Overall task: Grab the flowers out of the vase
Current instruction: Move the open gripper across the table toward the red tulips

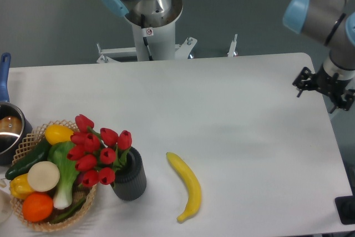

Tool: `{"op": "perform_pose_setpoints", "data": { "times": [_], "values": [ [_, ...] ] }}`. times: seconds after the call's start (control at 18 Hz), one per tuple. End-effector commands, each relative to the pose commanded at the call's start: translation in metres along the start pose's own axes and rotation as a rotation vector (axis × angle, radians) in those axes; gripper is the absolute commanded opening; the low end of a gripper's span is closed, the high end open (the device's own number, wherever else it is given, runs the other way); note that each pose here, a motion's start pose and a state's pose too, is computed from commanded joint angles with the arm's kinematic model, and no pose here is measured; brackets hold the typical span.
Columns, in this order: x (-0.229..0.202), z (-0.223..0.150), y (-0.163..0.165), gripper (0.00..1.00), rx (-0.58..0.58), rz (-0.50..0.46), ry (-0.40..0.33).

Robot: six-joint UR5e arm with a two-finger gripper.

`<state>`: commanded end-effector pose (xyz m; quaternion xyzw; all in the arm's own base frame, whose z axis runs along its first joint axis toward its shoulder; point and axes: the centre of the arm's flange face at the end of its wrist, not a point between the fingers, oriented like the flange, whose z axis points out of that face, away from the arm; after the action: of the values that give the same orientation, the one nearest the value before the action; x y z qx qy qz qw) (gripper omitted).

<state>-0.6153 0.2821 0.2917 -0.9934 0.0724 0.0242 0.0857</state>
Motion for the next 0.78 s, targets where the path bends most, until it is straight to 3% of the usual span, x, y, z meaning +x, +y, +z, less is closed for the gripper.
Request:
{"op": "perform_pose_setpoints", "data": {
  "times": [0.17, 0.56, 0.78],
  "values": [
    [0.012, 0.025, 0.016, 1.0, 0.177, -0.026, -0.057],
    [0.057, 0.024, 0.019, 1.0, 0.284, -0.057, -0.048],
    [0.092, 0.002, 0.009, 1.0, 0.304, -0.054, -0.055]
  ]
}}
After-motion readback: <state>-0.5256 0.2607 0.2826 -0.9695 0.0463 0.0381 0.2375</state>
